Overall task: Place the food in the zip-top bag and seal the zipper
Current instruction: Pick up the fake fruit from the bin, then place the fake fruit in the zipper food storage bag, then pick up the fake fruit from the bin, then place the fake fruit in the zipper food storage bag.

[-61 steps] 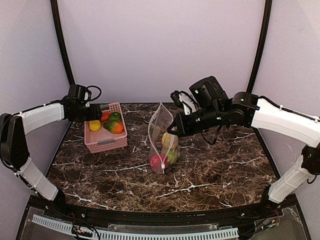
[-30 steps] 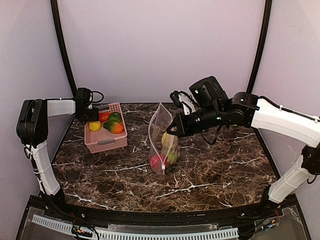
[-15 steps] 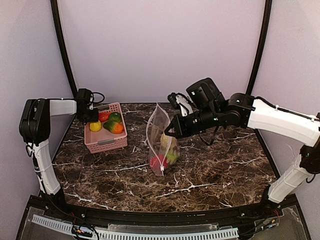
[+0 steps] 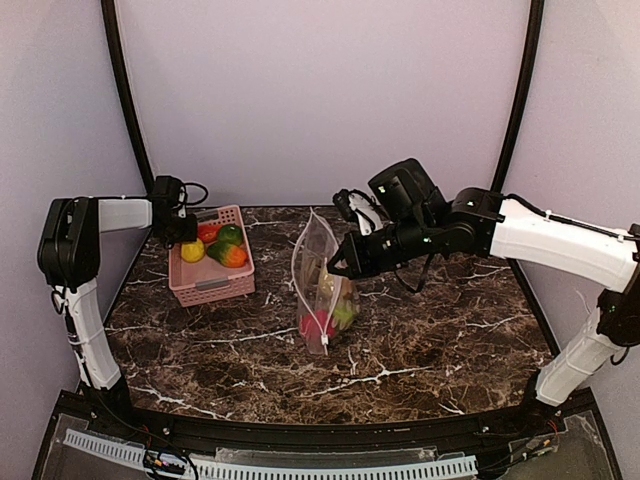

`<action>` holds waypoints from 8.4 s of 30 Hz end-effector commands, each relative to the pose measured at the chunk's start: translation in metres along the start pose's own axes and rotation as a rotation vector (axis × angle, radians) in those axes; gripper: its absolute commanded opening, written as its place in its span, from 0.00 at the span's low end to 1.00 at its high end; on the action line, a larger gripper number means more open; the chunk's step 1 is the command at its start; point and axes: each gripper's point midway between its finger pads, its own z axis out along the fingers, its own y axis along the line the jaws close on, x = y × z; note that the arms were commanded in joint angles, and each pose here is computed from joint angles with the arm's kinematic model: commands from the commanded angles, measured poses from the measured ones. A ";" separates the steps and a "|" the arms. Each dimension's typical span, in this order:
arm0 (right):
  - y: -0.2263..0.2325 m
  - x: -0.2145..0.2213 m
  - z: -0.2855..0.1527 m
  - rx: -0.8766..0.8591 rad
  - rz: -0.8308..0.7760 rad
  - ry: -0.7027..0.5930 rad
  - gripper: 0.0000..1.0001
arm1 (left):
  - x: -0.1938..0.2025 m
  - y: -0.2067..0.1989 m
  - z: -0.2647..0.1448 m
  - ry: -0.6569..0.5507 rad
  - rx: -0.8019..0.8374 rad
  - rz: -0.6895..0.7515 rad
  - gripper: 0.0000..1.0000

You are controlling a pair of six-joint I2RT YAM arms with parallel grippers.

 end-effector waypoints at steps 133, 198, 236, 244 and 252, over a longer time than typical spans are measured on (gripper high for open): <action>0.028 -0.011 -0.007 -0.059 -0.050 -0.047 0.00 | 0.068 -0.215 -0.353 -0.247 0.944 0.266 0.99; 0.028 -0.018 -0.014 -0.041 -0.050 -0.056 0.00 | 0.056 -0.095 0.016 0.155 0.325 -0.204 0.88; 0.028 -0.020 -0.016 -0.041 -0.069 -0.062 0.00 | -0.002 -0.111 -0.183 -0.177 0.636 -0.191 0.55; 0.034 -0.020 -0.008 -0.060 -0.074 -0.042 0.00 | 0.038 -0.199 -0.287 -0.175 0.980 0.063 0.55; 0.035 -0.022 -0.009 -0.066 -0.071 -0.050 0.00 | 0.067 -0.258 -0.385 -0.228 1.315 0.222 0.55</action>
